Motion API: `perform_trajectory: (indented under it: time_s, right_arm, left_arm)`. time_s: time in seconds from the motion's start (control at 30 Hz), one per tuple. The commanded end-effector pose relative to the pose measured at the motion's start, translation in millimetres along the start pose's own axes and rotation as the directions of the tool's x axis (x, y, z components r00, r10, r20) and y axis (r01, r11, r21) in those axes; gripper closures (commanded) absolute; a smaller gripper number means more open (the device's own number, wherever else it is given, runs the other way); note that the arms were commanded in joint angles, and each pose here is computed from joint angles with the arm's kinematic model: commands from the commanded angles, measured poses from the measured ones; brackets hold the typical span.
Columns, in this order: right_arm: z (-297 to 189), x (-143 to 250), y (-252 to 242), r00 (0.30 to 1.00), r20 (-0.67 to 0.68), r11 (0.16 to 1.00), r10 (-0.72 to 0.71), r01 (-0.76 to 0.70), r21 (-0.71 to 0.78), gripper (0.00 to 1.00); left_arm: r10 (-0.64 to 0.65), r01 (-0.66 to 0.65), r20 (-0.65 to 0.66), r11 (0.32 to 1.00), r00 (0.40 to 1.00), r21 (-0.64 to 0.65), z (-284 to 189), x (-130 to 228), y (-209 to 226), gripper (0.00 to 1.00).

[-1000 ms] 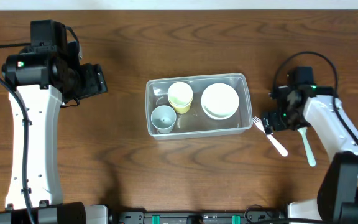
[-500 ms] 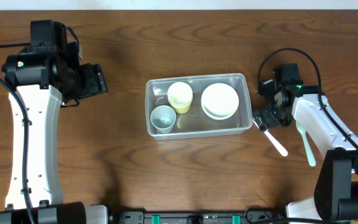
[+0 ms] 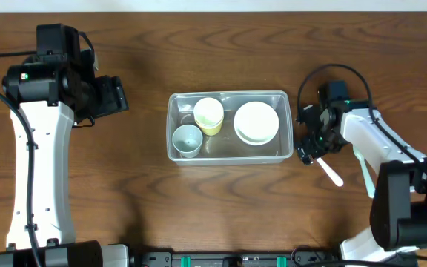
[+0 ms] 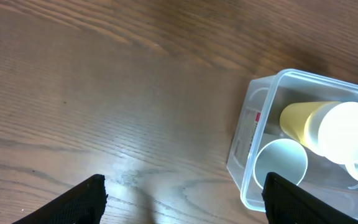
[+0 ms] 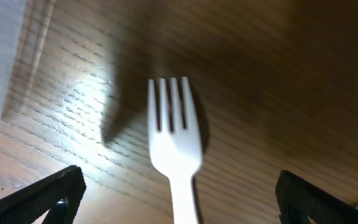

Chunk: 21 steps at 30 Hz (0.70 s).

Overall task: Pack container
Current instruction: 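Lower the right gripper onto the white fork and grasp it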

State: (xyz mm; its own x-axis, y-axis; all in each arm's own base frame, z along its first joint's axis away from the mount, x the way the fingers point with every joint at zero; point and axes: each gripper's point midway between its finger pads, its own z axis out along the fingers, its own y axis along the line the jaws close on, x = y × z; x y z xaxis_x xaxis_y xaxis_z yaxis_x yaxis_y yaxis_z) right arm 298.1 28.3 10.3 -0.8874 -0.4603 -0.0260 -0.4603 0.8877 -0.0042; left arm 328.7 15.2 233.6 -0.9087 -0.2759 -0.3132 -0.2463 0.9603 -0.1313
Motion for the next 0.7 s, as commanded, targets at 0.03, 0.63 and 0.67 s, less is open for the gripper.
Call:
perform_trajectory:
  time_s: [0.03,0.63,0.67]
  right_arm:
    - [11.1,-2.1,9.4,0.999,-0.012,0.999,-0.032,0.031,-0.040,0.01]
    - [16.8,-19.8,1.3,0.998,0.050,0.999,-0.031,0.031,-0.009,0.05]
    - [16.8,-19.8,1.3,0.998,0.050,0.999,-0.031,0.032,-0.009,0.08]
  left_arm:
    - [-0.013,0.013,-0.013,1.000,1.000,-0.006,1.7,2.7,2.2,0.19]
    - [-0.013,0.013,-0.017,1.000,1.000,-0.007,1.7,3.8,2.4,0.19]
    - [-0.013,0.013,-0.017,1.000,1.000,-0.007,1.7,3.8,2.4,0.19]
